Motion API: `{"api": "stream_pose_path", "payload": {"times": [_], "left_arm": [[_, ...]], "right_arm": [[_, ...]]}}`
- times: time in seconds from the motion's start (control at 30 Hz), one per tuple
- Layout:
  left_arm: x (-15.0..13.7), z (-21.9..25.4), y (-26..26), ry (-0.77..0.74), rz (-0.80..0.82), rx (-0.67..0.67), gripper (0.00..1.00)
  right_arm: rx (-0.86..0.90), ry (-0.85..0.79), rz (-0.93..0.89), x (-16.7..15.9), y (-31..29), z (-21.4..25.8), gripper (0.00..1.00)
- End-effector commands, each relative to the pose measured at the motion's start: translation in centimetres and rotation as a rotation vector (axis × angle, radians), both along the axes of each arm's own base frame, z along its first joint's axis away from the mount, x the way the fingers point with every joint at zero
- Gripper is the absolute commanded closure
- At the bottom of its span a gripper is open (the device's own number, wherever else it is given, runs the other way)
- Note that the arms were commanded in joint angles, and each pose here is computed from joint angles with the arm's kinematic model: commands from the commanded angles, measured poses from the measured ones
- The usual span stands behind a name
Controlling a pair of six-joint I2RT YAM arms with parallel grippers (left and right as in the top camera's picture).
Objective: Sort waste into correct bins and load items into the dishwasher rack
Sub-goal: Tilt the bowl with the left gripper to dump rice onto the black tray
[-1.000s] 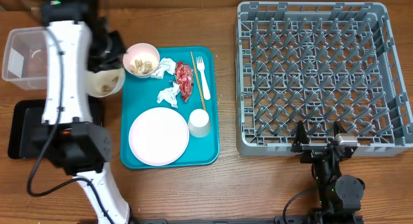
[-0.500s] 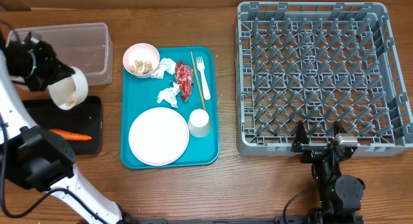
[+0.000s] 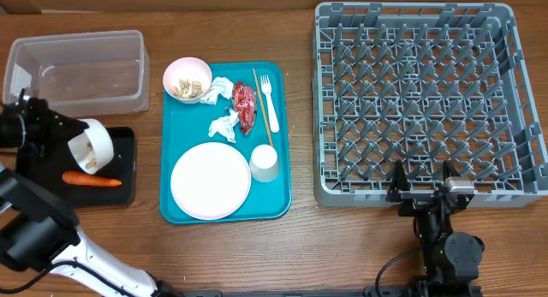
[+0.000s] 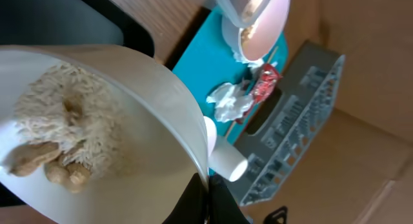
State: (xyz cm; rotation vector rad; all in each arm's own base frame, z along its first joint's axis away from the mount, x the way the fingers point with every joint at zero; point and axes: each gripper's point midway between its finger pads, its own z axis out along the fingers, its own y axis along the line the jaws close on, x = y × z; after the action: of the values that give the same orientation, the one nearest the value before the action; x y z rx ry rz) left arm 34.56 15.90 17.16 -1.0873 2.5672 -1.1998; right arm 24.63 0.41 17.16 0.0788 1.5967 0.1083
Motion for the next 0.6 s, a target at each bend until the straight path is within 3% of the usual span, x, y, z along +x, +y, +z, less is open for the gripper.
{"api": "stream_pose_path", "payload": {"times": [0.0, 0.2, 0.57], "left_arm": [[0.0, 1.5, -0.3, -0.143, 0.012, -0.085, 0.96], [0.3, 1.7, -0.6, -0.272, 0.037, -0.185, 0.96], [-0.9, 1.0, 1.7, -0.292, 0.126, -0.206, 0.96]], "right_arm": [[0.004, -0.004, -0.008, 0.0, -0.1, -0.2, 0.00], [0.004, -0.004, -0.008, 0.0, -0.1, -0.2, 0.00], [0.004, -0.004, -0.008, 0.0, -0.1, -0.2, 0.00]]}}
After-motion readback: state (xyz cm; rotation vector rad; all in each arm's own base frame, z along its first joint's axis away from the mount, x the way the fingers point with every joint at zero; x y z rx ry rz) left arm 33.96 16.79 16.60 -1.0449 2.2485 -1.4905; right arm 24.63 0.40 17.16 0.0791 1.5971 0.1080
